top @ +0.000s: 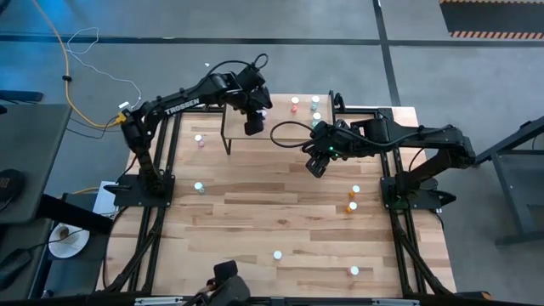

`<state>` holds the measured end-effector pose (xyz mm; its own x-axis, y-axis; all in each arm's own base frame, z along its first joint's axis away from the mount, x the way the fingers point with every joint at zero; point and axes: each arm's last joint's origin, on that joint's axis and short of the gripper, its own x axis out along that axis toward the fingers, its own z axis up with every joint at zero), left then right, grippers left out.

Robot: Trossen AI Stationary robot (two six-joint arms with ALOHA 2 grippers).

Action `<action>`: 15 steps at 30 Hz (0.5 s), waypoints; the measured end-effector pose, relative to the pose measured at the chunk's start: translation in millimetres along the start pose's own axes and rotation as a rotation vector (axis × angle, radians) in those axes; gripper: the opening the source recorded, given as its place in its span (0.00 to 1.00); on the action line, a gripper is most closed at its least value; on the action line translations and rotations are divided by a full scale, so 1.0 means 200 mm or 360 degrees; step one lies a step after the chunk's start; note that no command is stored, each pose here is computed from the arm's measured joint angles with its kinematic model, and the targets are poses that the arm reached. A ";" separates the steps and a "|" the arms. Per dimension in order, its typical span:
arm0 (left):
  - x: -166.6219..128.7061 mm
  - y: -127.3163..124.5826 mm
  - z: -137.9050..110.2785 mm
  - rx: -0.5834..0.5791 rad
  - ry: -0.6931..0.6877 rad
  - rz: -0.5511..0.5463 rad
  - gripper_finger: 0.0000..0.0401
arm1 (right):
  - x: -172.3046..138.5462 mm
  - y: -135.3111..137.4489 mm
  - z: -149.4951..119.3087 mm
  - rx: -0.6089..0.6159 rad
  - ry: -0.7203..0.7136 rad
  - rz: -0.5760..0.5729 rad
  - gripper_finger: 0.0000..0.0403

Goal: Pick and place medicine bottles onto shelf by color
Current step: Put the left pink pill bottle on the shelf aligned with the other pink pill bottle

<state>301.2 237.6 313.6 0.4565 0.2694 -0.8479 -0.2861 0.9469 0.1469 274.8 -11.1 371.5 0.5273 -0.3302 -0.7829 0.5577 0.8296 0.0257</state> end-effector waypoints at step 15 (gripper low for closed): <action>-0.27 -0.03 0.00 -0.0003 -0.0177 0.0082 0.42 | 0.00 0.00 0.00 0.0000 0.0010 0.0018 0.39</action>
<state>277.9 217.2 358.8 0.5320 0.3358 -0.7773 -0.3131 0.9310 0.1879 274.9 -10.7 371.4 0.5298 -0.3178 -0.7863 0.5517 0.8333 0.0349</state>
